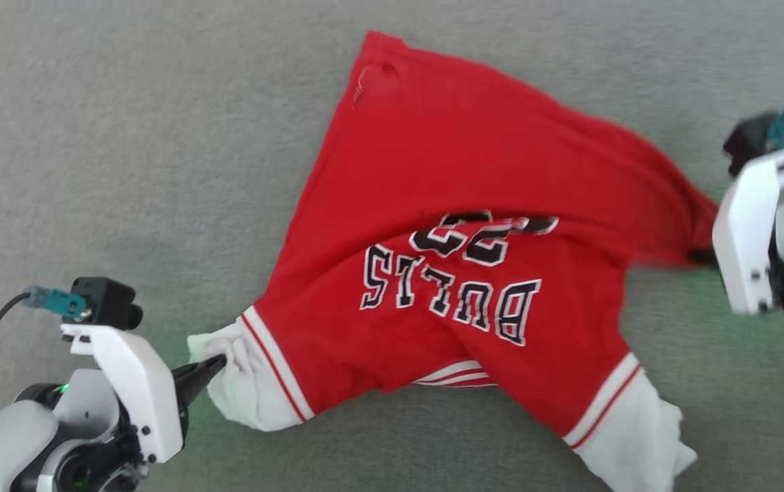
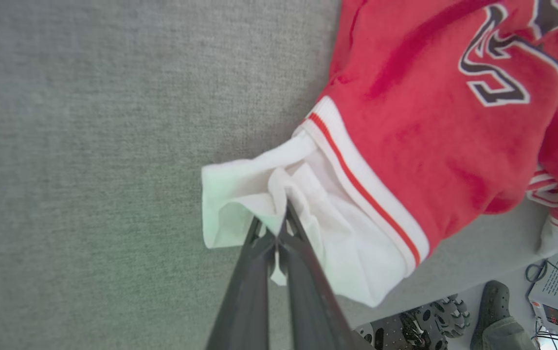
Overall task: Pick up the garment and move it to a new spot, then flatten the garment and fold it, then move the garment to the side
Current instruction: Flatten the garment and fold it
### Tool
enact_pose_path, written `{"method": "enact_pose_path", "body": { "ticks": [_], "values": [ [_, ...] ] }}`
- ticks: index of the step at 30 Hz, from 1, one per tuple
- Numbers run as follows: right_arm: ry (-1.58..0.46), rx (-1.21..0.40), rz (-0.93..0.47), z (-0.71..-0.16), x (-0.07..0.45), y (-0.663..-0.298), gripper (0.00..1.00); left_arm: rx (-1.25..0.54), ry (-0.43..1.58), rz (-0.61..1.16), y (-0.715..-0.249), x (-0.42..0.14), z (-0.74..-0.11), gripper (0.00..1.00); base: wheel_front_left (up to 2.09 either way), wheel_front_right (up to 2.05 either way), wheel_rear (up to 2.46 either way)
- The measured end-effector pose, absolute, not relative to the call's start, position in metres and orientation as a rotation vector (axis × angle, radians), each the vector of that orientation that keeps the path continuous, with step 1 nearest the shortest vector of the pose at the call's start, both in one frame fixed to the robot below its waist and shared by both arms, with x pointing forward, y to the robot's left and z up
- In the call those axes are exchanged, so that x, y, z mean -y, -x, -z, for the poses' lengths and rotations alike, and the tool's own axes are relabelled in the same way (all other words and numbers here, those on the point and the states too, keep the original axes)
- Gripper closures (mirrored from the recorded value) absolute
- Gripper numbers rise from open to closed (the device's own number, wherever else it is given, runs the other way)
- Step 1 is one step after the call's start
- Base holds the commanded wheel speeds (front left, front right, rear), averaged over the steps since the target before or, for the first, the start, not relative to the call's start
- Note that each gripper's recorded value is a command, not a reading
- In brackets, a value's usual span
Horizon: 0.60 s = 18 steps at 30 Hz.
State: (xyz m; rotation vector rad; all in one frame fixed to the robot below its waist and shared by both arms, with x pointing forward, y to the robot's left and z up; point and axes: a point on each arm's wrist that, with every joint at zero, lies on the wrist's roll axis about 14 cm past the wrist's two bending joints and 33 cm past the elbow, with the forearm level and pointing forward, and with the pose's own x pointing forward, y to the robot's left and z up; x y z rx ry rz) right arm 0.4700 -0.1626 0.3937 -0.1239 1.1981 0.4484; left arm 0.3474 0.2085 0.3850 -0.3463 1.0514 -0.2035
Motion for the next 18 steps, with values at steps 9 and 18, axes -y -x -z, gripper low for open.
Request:
{"method": "enact_pose_path", "body": {
  "ticks": [9,18],
  "values": [
    [0.046,-1.279,-0.414,-0.400,0.189,-0.392,1.00,-1.036,0.323,0.250,-0.352,-0.197,-0.396,1.00,0.00,0.00,0.00],
    [-0.035,-1.290,-0.330,-0.373,0.191,-0.367,0.97,-1.038,0.327,0.263,-0.353,-0.192,-0.396,1.00,0.00,0.00,0.00]
  ]
}}
